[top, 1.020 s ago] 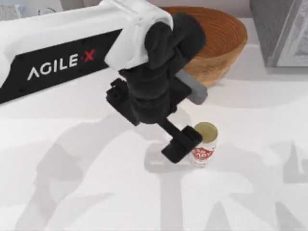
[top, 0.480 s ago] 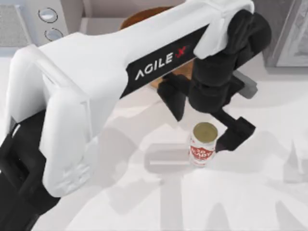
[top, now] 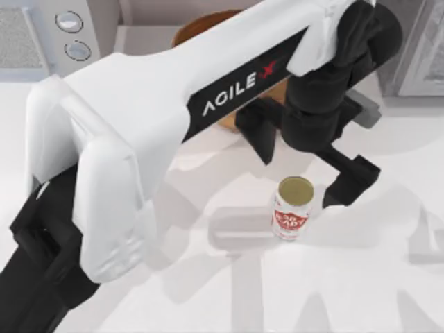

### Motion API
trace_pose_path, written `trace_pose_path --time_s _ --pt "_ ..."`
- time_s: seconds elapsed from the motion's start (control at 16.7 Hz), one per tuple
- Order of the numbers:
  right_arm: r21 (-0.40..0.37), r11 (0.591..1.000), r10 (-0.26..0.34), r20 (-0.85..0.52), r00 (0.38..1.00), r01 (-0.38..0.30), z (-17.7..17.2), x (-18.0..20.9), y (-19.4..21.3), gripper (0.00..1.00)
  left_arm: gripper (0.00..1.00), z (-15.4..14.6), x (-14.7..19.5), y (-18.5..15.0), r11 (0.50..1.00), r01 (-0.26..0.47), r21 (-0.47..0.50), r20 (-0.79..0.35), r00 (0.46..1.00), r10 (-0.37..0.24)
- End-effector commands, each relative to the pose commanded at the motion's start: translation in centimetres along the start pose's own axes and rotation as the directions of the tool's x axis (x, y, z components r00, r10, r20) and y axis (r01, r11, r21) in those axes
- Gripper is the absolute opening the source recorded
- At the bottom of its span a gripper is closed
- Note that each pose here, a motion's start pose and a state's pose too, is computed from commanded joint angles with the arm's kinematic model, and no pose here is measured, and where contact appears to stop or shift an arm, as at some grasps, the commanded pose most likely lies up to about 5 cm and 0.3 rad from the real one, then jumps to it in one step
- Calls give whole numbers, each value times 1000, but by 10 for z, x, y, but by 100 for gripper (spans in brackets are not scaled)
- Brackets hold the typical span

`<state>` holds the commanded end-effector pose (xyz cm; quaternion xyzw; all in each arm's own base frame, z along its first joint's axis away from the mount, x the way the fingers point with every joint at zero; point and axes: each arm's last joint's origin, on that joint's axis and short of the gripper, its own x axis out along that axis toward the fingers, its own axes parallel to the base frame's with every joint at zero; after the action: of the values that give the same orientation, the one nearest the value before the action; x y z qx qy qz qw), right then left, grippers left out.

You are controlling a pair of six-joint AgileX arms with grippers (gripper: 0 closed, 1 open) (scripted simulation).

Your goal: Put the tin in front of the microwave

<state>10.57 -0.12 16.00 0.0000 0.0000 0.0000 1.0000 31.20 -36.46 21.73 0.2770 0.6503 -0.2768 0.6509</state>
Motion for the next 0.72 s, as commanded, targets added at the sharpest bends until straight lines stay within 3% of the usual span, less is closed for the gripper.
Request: trace_pose_path --time_s 0.3,0.72 --pt "0 1000 0 0 1000 0 0 0 0 100 100 1 7 1 1000 0 0 1 1000 0" --pt "0 1000 0 0 1000 0 0 0 0 100 100 1 55 0 1000 0 0 -1 1000 0"
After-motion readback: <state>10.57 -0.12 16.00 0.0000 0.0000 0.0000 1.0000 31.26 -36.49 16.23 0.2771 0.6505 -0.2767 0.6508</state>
